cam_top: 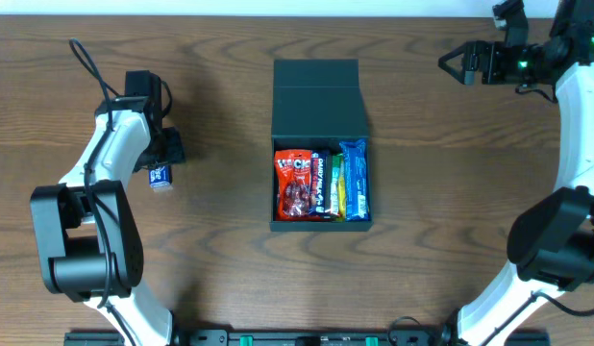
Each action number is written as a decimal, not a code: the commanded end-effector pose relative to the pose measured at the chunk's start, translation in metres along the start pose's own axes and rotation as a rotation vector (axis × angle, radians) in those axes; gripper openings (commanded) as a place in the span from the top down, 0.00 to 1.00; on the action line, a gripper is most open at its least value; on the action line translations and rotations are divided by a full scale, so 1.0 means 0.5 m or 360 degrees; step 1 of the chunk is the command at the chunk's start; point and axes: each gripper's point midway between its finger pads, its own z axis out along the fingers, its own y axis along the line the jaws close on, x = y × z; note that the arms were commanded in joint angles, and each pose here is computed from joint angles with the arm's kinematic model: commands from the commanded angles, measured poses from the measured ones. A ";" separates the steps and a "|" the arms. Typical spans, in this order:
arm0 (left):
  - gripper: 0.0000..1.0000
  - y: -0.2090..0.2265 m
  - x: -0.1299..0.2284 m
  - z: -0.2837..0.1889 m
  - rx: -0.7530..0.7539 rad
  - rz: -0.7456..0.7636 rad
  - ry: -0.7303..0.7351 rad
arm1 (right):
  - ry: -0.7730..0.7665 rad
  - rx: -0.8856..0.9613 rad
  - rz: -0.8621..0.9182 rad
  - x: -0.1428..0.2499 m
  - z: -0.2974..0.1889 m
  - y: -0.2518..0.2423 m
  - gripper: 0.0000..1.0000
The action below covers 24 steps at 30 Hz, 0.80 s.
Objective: Pack container
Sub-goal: 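Move the left gripper to the blue eclipse mint tin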
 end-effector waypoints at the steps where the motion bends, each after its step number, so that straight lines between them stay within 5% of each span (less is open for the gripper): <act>1: 0.30 0.002 0.003 0.024 -0.0017 0.0009 0.0032 | -0.0028 -0.0011 -0.0030 -0.014 -0.010 0.015 0.01; 24: 0.40 0.013 0.007 0.066 -0.0016 -0.0025 0.0091 | -0.0026 -0.0011 -0.0029 -0.013 -0.010 0.015 0.01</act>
